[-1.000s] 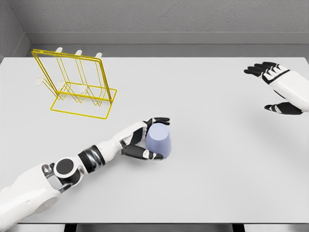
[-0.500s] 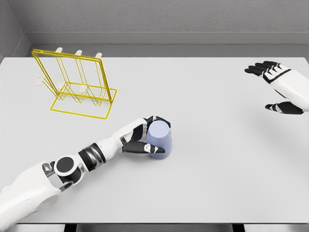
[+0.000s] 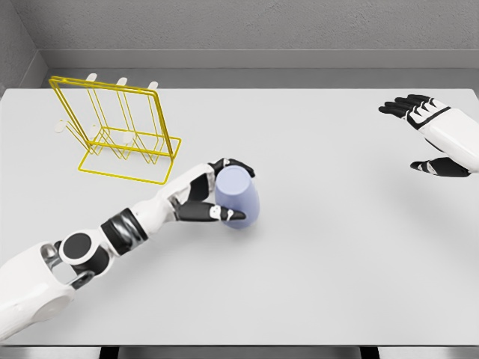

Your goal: Place the cup on the cup holder with both arms

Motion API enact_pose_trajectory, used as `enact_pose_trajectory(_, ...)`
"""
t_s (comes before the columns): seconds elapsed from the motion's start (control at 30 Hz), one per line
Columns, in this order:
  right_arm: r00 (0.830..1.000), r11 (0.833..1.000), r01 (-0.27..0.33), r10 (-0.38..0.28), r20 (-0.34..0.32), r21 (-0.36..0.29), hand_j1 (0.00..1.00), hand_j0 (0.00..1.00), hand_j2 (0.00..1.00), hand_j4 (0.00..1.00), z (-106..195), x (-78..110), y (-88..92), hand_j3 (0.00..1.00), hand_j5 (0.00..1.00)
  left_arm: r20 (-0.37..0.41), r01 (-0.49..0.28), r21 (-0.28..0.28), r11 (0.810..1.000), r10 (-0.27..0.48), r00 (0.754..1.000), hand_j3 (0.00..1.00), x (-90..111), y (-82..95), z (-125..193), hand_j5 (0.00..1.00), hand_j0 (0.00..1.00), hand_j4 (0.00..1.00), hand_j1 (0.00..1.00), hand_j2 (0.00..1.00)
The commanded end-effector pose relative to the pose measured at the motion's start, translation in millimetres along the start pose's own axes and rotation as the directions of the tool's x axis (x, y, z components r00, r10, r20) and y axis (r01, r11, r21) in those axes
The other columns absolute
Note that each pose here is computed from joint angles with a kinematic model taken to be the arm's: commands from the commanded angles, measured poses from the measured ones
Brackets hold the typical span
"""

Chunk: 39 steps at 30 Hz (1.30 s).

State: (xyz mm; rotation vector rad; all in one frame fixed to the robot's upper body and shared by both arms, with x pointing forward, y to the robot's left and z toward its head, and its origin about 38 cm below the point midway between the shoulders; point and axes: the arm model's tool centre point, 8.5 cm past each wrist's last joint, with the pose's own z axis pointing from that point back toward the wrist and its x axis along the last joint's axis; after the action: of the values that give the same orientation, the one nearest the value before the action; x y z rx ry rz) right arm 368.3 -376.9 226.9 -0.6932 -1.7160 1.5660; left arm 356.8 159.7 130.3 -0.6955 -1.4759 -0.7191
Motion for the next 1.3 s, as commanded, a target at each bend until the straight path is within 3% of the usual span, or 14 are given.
enact_pose_trajectory(0.0,1.000,1.000,0.005,-0.005,0.000,-0.005,1.00,1.00,1.00,1.00,0,-0.1,-0.8,1.00,1.00,0.013,0.010,0.005,1.000,-0.010,1.000,0.52,10,4.8,6,0.52,0.52,0.52,0.52,0.52)
enact_pose_trajectory(0.33,1.000,1.000,0.005,-0.005,0.000,-0.005,1.00,1.00,1.00,1.00,0,-0.1,-0.8,1.00,1.00,0.064,0.060,0.046,0.997,-0.063,0.996,0.53,42,26.1,17,0.53,0.53,0.53,0.53,0.53)
enact_pose_trajectory(1.07,1.000,1.000,0.006,-0.006,-0.003,-0.004,1.00,1.00,1.00,1.00,2,-0.6,-0.3,1.00,1.00,0.179,0.141,0.130,0.981,-0.163,0.970,0.53,77,60.3,44,0.53,0.53,0.53,0.53,0.53)
enact_pose_trajectory(1.27,1.000,1.000,0.005,-0.005,-0.002,-0.006,1.00,1.00,1.00,1.00,1,-0.3,-1.1,1.00,1.00,0.177,0.153,0.151,0.977,-0.179,0.968,0.53,83,71.0,58,0.53,0.53,0.53,0.53,0.53)
